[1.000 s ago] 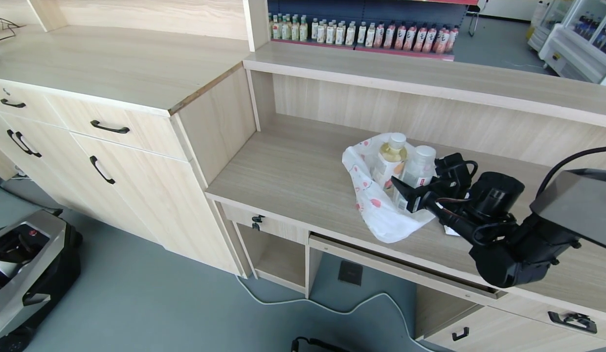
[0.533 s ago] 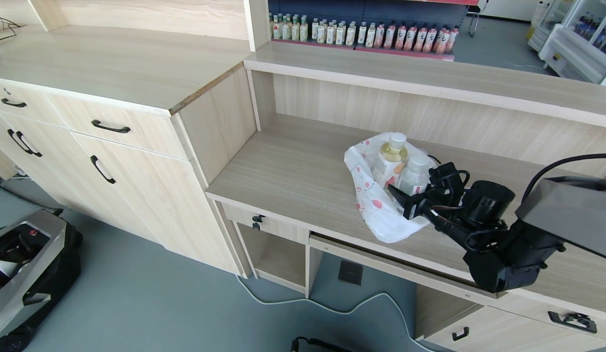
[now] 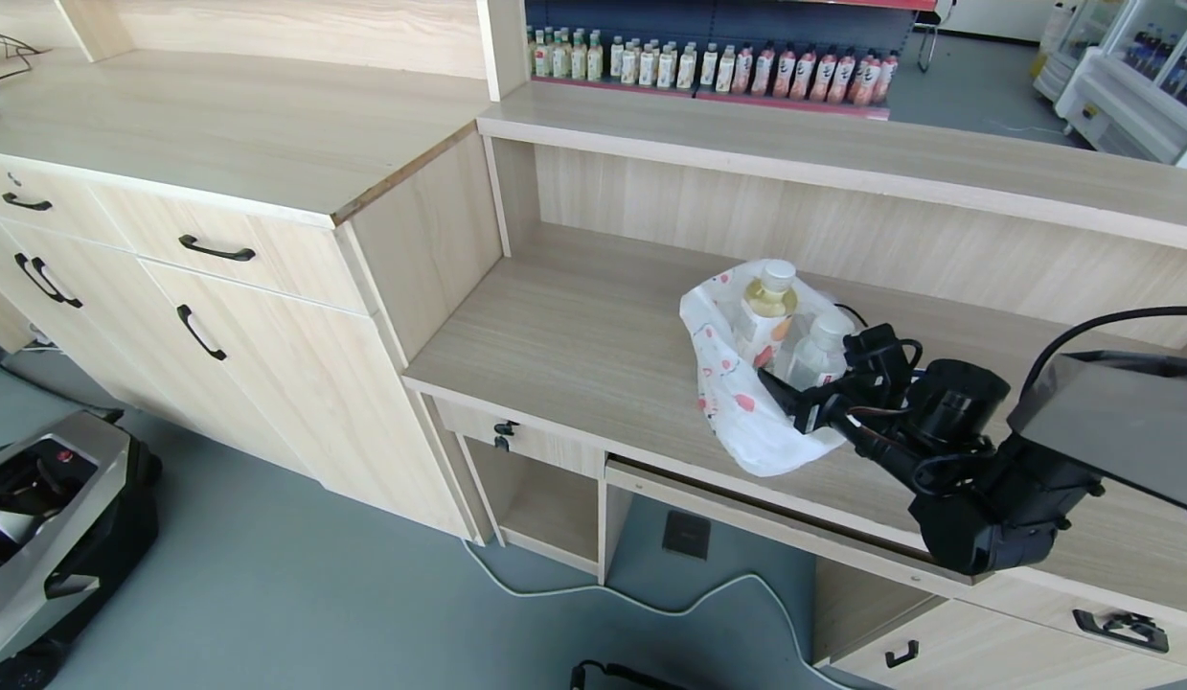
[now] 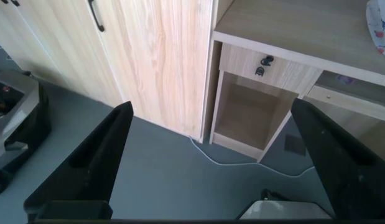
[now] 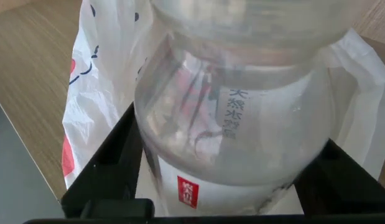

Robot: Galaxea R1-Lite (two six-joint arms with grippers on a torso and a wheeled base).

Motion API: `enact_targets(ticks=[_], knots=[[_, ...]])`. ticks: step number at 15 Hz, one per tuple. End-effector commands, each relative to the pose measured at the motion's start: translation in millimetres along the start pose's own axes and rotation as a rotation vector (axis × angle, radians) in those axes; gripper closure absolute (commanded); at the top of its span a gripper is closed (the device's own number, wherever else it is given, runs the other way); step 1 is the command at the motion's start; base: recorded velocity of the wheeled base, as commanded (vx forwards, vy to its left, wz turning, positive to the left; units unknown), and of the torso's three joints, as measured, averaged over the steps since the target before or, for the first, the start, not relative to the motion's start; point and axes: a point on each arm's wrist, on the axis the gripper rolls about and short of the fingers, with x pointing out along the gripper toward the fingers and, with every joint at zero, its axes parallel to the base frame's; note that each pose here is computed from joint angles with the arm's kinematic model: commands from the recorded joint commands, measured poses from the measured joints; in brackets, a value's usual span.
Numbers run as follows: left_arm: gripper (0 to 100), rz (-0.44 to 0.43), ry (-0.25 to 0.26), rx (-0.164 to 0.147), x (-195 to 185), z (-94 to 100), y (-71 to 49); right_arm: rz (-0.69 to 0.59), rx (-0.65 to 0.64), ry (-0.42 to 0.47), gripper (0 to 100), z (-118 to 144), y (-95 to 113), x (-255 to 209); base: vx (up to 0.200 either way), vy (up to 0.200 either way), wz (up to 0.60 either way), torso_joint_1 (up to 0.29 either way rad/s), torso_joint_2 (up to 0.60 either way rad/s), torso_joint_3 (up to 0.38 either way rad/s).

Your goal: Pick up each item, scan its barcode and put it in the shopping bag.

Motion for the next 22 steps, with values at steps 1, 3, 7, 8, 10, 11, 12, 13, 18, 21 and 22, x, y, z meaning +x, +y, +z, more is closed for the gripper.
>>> enact_targets(ticks=[1,3,7,8,10,11,12,13,18,21,22], knots=[[0,0.0,-0.001,0.0,0.0,0.0,0.0,-0.003,0.001,0.005,0,-1.2,-1.3,-0.2,0.0,0.0,0.0,0.0,0.0,0.0],[0,0.0,-0.001,0.0,0.0,0.0,0.0,-0.004,-0.001,-0.005,0,6.6,-2.0,-1.3,0.0,0.0,0.0,0.0,0.0,0.0],[0,0.0,-0.001,0.001,0.0,0.0,0.0,-0.012,-0.018,-0.059,0,69.0,-5.2,-17.7,0.0,0.0,0.0,0.0,0.0,0.0],[0,0.002,-0.001,0.0,0.0,0.0,0.0,-0.021,-0.02,-0.057,0,87.1,-5.9,-30.7,0.0,0.0,0.0,0.0,0.0,0.0],[0,0.0,-0.001,0.0,0.0,0.0,0.0,-0.067,-0.062,-0.04,0,112.8,-18.8,-55.6,0.0,0.0,0.0,0.0,0.0,0.0],[0,0.0,-0.001,0.0,0.0,0.0,0.0,-0.106,-0.116,-0.002,0,128.9,-30.9,-70.6,0.0,0.0,0.0,0.0,0.0,0.0],[0,0.0,-0.001,0.0,0.0,0.0,0.0,-0.137,-0.137,0.018,0,139.2,-38.7,-82.7,0.0,0.0,0.0,0.0,0.0,0.0],[0,0.0,-0.001,0.0,0.0,0.0,0.0,-0.159,-0.141,0.024,0,152.1,-42.4,-95.3,0.0,0.0,0.0,0.0,0.0,0.0],[0,0.0,-0.001,0.0,0.0,0.0,0.0,-0.277,-0.195,0.102,0,180.1,-60.4,-142.5,0.0,0.0,-0.12,0.0,0.0,0.0],[0,0.0,-0.001,0.0,0.0,0.0,0.0,-0.352,-0.224,0.174,0,187.7,-71.8,-168.5,0.0,0.0,-0.6,0.002,0.0,0.005],[0,0.0,-0.001,0.0,0.0,0.0,0.0,-0.361,-0.207,0.181,0,188.4,-72.1,-171.3,0.0,0.0,-0.6,0.002,0.0,0.002]])
